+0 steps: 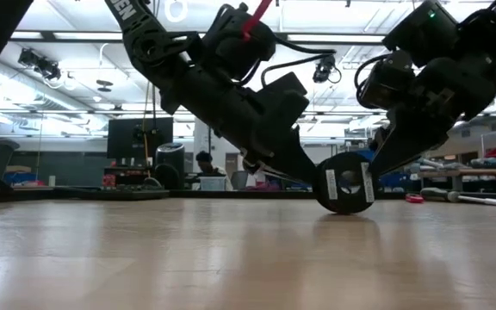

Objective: Coil cords
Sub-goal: Uncoil the red wire from the black spool

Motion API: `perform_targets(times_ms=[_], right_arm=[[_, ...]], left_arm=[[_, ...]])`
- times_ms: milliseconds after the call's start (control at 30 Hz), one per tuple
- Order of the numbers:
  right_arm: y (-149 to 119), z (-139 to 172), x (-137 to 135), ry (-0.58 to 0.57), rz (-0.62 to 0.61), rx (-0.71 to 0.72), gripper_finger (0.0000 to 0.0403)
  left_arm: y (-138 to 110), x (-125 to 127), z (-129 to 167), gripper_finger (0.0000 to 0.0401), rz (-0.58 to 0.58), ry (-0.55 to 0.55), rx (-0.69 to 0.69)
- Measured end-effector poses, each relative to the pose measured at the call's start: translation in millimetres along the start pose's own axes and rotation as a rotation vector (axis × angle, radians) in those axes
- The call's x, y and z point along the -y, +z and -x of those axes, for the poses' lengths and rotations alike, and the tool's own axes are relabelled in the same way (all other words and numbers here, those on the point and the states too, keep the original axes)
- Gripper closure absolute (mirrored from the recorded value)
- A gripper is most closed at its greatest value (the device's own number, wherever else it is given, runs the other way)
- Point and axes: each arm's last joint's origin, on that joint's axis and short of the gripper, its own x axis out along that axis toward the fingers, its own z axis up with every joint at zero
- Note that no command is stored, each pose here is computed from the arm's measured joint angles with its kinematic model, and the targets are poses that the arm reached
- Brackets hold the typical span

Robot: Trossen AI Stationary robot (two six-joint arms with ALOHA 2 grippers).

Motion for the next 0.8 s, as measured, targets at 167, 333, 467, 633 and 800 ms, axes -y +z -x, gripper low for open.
perform_targets(times_ms=[167, 333, 467, 633, 800], right_arm=[[6.2, 17.1, -1.1, -0.061, 0.003, 0.053, 0.0327], [3.6, 23.0, 2.3, -0.165, 0.023, 0.039, 0.0328], [0.5, 21.7, 4.9, -0.223, 0.045, 0.019, 0.0328], [1.6, 15.0, 7.3, -0.308, 0.049, 0.058, 0.0328], [3.2, 6.9, 7.1, -0.393, 0.064, 0.118, 0.0329]], left_arm=[[1.0, -2.0, 6.1, 0.04, -0.137, 0.037, -0.043], [12.3, -3.2, 18.4, 0.04, -0.33, 0.084, -0.048], [21.4, -5.4, 30.5, 0.0401, -0.474, 0.158, -0.062], [30.4, -8.9, 40.9, 0.0401, -0.607, 0.3, -0.073], [36.4, -9.0, 43.5, 0.0401, -0.678, 0.35, -0.047]])
